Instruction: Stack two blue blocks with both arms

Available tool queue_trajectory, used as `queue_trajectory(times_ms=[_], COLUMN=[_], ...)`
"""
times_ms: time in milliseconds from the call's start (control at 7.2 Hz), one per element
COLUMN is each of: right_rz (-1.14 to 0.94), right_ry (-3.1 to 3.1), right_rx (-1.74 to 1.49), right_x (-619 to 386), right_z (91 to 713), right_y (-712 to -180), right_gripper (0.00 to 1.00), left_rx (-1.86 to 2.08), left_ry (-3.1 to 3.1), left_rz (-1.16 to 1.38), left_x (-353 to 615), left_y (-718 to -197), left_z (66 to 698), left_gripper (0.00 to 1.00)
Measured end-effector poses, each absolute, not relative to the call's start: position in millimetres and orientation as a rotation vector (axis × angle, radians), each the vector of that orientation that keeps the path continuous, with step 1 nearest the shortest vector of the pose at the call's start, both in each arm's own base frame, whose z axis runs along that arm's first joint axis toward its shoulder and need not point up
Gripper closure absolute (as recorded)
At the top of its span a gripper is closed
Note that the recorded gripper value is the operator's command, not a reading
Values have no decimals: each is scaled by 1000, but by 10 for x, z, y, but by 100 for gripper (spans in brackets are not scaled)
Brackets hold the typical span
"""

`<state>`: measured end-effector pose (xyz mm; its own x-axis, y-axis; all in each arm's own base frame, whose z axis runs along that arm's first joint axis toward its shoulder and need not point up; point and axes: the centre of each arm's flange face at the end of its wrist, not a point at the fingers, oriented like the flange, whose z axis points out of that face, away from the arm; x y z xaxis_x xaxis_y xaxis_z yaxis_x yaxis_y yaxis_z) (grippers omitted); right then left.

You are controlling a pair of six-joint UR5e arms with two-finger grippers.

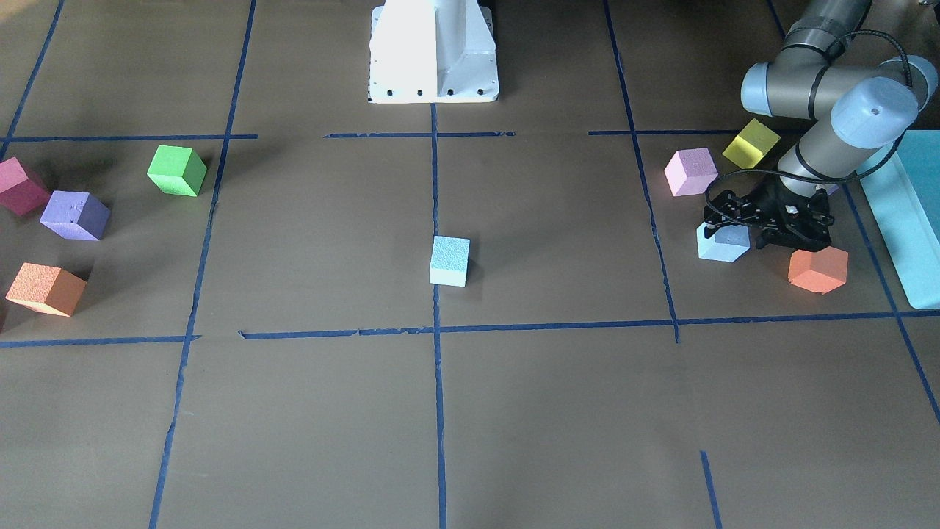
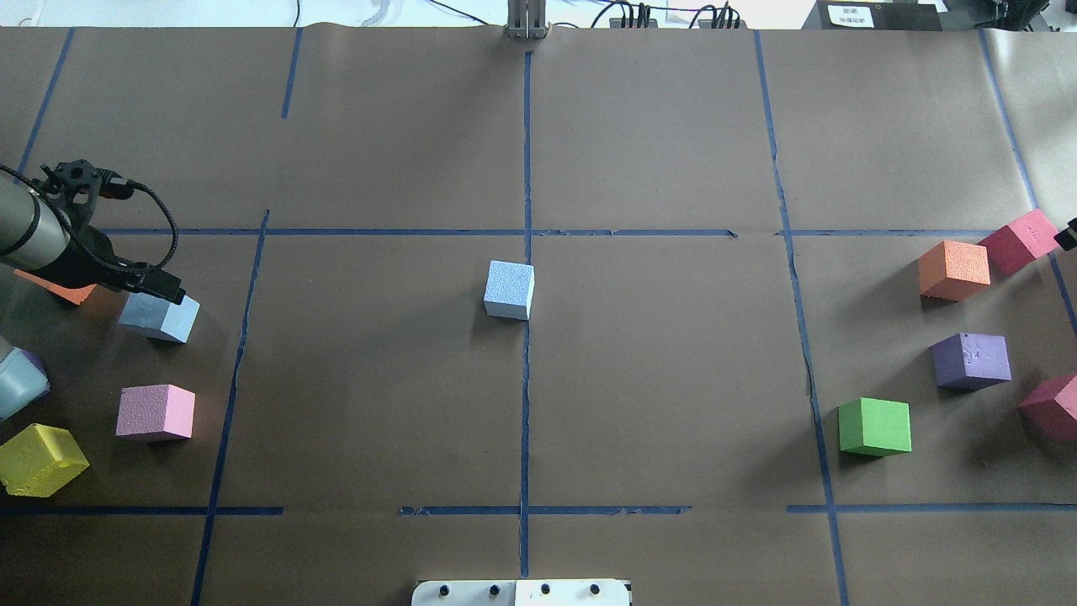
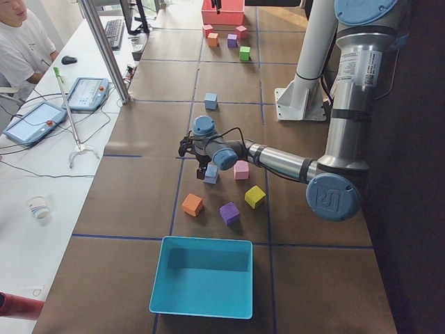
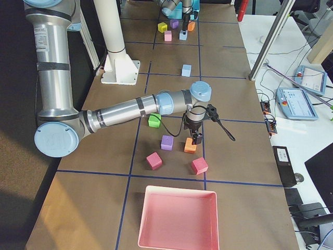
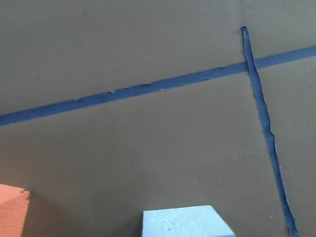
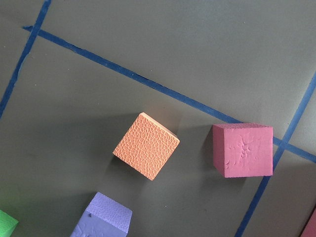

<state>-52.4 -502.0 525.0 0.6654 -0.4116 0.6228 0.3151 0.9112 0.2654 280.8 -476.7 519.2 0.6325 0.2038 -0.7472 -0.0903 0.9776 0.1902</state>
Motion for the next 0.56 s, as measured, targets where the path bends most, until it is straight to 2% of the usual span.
queue_trajectory(times_ms=[139, 278, 417, 556], right_rz=[-411, -411, -410, -409], right_ry=[-736, -736, -736, -736], right_rx=[138, 137, 136, 135], right_x=[-523, -524, -524, -524], right_z=[5254, 5257, 5261, 5266], right_y=[-5016, -5015, -5014, -5014], right_gripper=[0, 0, 0, 0], left_rx=[127, 123, 132, 147], left_ry=[867, 858, 836, 812], left_rz=[166, 163, 158, 154], left_x=[2859, 2880, 2908, 2942], left_y=[-4728, -4709, -4703, -4699], left_z=[5217, 5258, 5300, 5331], left_gripper=[0, 22, 58, 83])
